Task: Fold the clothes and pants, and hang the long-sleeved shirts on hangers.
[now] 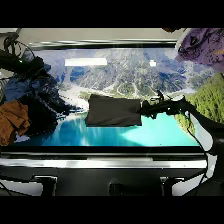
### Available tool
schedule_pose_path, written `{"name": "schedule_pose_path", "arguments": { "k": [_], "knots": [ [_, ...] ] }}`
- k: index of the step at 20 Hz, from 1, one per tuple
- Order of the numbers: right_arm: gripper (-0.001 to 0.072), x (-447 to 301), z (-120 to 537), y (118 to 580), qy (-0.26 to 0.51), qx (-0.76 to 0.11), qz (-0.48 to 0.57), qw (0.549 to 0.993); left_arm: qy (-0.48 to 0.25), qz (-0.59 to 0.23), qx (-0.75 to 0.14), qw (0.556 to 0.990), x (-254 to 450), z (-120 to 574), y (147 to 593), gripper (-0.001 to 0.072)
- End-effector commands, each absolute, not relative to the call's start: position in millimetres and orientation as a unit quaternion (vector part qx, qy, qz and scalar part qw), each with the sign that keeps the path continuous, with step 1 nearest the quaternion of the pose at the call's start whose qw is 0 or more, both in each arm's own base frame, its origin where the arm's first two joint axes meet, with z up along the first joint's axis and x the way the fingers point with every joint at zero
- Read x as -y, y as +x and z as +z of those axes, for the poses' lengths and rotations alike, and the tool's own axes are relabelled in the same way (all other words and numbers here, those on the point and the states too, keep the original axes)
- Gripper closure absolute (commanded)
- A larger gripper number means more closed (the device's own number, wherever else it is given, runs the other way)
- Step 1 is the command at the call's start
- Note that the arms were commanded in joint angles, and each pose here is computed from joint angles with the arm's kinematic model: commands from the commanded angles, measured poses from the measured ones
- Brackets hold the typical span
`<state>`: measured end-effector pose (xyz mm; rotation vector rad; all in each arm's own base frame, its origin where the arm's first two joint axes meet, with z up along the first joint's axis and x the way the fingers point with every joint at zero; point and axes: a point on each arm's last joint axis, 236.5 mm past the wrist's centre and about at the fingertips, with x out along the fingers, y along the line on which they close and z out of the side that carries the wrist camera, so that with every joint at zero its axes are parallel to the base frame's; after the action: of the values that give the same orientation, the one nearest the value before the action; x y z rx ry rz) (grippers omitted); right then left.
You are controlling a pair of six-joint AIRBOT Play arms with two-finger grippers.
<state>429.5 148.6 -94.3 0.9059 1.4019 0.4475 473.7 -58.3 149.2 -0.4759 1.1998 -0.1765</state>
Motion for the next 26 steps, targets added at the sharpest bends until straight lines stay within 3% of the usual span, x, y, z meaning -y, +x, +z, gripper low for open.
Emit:
{"name": "schedule_pose_path", "arguments": {
  "k": [1, 9, 16, 21, 26],
  "knots": [
    [0.068, -151.1, -61.7, 456.8, 0.424, -0.584, 0.206, 0.661, -0.221, -0.082, -0.559, 0.795, 58.5, 148.7, 473.8, 0.0689],
    [0.068, -34.0, 74.5, 561.2, 0.399, -0.466, 0.101, 0.783, -0.222, -0.081, -0.562, 0.793, 58.2, 144.4, 475.2, 0.0689],
    [0.068, 144.4, 146.5, 557.3, 0.43, -0.356, -0.037, 0.829, -0.222, -0.081, -0.565, 0.791, 58.3, 142.0, 475.7, 0.0688],
    [0.0681, 266.3, 138.2, 489.9, 0.477, -0.336, -0.194, 0.788, -0.221, -0.081, -0.571, 0.787, 58.6, 140.8, 472.2, 0.0689],
    [0.068, 322.1, 76.1, 393.6, 0.468, -0.422, -0.325, 0.705, -0.219, -0.082, -0.577, 0.783, 58.7, 139.6, 468.9, 0.0689]
  ]
}}
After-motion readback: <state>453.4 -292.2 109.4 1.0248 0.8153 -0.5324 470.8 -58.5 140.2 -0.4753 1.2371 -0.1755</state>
